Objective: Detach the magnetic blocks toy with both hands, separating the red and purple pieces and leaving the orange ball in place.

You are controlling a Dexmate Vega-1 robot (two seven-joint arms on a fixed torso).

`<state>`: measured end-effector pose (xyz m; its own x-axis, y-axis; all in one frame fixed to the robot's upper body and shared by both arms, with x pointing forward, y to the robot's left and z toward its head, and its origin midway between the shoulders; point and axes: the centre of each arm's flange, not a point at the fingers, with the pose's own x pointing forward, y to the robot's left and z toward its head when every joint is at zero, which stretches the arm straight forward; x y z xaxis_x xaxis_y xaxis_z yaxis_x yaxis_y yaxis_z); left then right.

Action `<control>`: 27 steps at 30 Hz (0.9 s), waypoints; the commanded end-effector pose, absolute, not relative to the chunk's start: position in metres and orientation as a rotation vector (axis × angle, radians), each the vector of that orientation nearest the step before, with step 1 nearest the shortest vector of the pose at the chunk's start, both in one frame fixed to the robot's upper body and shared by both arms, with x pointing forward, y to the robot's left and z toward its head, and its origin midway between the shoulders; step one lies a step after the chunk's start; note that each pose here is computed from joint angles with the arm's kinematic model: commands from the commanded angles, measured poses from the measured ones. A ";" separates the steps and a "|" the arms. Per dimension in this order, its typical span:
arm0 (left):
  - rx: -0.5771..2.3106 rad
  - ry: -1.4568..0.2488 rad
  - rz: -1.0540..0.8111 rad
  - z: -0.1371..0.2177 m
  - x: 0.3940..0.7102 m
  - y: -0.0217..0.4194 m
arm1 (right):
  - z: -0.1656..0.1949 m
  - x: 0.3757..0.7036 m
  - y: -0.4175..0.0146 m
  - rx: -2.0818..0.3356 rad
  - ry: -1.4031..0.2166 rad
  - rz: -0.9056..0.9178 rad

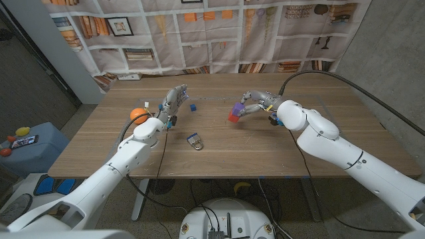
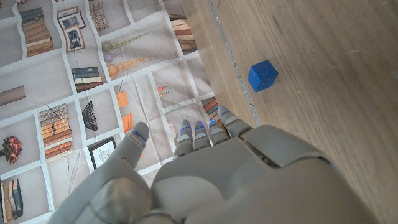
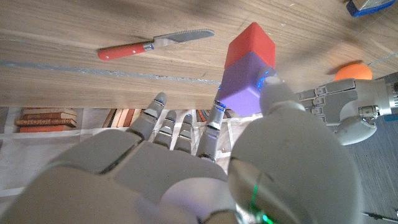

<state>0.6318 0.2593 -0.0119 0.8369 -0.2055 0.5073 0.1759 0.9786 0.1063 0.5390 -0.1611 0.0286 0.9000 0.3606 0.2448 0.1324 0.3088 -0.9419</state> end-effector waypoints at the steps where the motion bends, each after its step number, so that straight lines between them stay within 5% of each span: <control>1: 0.101 -0.527 -0.237 -0.006 0.626 0.253 | 0.027 0.539 -0.177 -1.138 -0.482 0.149; 27: 0.245 -0.539 -0.345 0.008 0.618 0.247 | 0.012 0.547 -0.211 -0.769 -0.538 0.205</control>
